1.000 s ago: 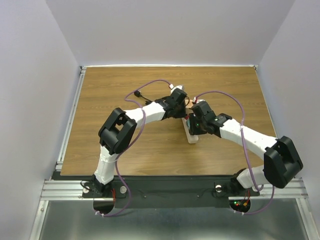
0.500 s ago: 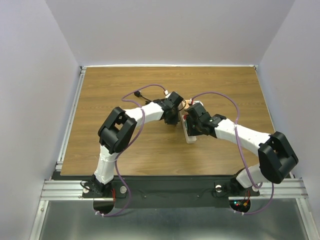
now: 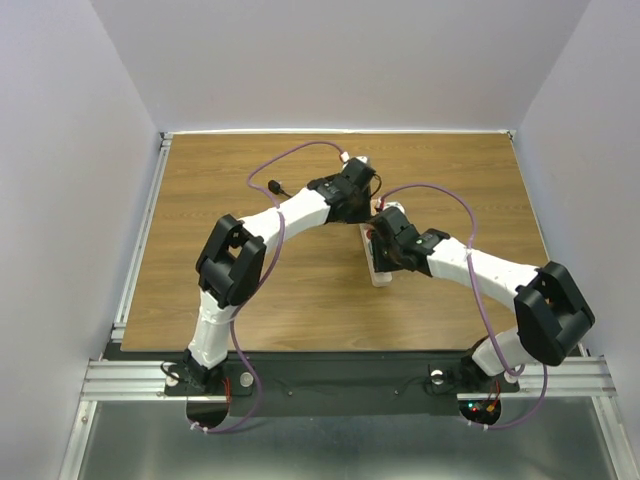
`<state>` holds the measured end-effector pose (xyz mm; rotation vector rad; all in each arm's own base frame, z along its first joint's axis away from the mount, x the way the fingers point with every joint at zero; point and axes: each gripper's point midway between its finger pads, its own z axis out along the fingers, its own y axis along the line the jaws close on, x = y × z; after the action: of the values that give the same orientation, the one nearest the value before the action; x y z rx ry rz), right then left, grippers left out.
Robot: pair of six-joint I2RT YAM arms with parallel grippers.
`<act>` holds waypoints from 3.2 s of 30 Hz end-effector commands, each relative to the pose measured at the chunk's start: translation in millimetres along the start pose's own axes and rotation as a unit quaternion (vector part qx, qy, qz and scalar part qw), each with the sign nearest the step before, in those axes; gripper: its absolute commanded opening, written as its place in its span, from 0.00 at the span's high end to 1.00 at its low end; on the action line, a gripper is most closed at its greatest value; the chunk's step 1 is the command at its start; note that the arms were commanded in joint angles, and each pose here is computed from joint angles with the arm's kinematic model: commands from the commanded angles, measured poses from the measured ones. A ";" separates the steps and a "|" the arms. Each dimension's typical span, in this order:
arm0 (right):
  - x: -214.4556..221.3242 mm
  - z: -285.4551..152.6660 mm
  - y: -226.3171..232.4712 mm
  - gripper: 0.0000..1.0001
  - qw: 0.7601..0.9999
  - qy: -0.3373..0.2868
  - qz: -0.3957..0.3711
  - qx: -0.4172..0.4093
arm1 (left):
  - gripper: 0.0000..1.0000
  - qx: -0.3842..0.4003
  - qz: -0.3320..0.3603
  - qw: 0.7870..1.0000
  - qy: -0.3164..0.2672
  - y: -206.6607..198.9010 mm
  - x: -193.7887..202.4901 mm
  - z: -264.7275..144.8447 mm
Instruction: Pull the plug off the socket
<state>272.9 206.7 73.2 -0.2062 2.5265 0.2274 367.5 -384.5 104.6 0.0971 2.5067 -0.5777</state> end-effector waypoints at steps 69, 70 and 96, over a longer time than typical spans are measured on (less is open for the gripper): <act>-93.1 -135.9 -51.2 0.99 0.944 -0.262 0.173 0.106 | 1.00 -0.044 0.068 0.993 0.085 36.6 111.1 10.6; -92.4 -136.5 -54.1 0.99 0.942 -0.262 0.174 0.114 | 1.00 -0.037 0.064 0.994 0.078 32.4 104.0 6.1; -95.5 -13.6 -196.6 0.86 0.902 -0.082 0.304 0.295 | 1.00 0.028 0.039 0.999 0.013 8.8 35.8 -81.1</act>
<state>364.7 30.3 118.4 0.7773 2.2807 -0.2835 306.9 -347.1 141.1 0.1847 2.4845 -0.5990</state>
